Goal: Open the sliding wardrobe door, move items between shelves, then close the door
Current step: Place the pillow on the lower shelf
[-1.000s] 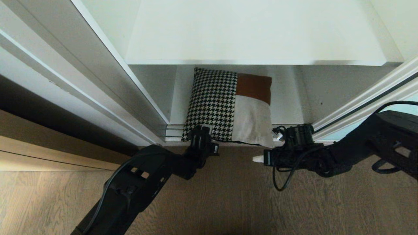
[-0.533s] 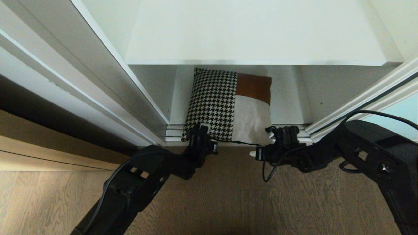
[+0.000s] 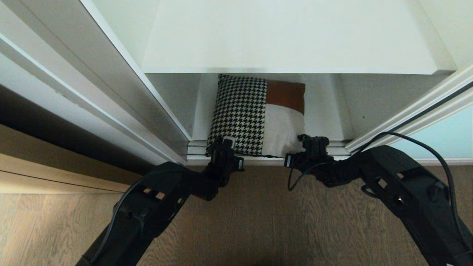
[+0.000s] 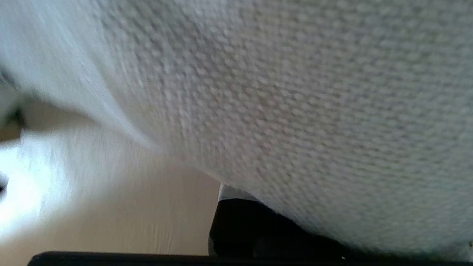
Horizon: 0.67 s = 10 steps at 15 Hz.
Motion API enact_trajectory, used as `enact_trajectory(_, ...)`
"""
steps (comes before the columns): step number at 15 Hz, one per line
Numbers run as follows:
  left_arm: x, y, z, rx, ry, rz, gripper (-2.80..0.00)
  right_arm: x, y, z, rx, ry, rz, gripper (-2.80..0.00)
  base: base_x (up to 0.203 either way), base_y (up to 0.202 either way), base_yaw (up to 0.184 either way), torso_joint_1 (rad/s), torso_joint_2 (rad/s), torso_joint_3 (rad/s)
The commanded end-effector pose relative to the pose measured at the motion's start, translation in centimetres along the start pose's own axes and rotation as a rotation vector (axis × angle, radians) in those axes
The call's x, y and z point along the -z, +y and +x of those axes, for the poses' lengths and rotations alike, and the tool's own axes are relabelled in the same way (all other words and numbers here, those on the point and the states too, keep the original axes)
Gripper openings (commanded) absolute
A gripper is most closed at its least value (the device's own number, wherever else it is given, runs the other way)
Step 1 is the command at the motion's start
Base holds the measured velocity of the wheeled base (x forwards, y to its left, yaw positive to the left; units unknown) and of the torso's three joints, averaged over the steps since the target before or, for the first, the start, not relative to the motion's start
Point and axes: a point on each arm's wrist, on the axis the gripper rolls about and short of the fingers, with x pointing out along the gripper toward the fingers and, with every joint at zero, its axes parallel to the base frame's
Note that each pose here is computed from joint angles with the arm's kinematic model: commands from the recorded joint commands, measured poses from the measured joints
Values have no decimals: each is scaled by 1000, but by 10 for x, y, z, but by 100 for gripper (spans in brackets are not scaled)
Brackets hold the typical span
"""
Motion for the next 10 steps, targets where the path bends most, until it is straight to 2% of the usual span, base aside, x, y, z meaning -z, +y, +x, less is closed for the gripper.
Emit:
enact_trajectory(1, -1, 1, 0, -3, -4, 7, -280, -2, -2, 10, -6, -33, -3, -280, 0, 0, 0, 0, 0, 0)
enact_trajectory(3, -3, 1, 0, -2, -5, 17, -280, -19, -5, 4, -4, -63, -6, -280, 0, 0, 0, 0, 0, 0)
enact_trajectory(5, -2, 1, 0, -3, -9, 14, -280, -25, -5, 2, -3, -82, -2, -280, 0, 0, 0, 0, 0, 0)
enact_trajectory(8, -8, 2, -1, -7, -30, 6, -280, -18, -7, -2, 51, -65, 22, -280, 0, 0, 0, 0, 0, 0)
enact_trajectory(10, -18, 3, -9, -5, -35, 4, -280, -8, -4, -13, 68, -20, 33, -280, 0, 0, 0, 0, 0, 0)
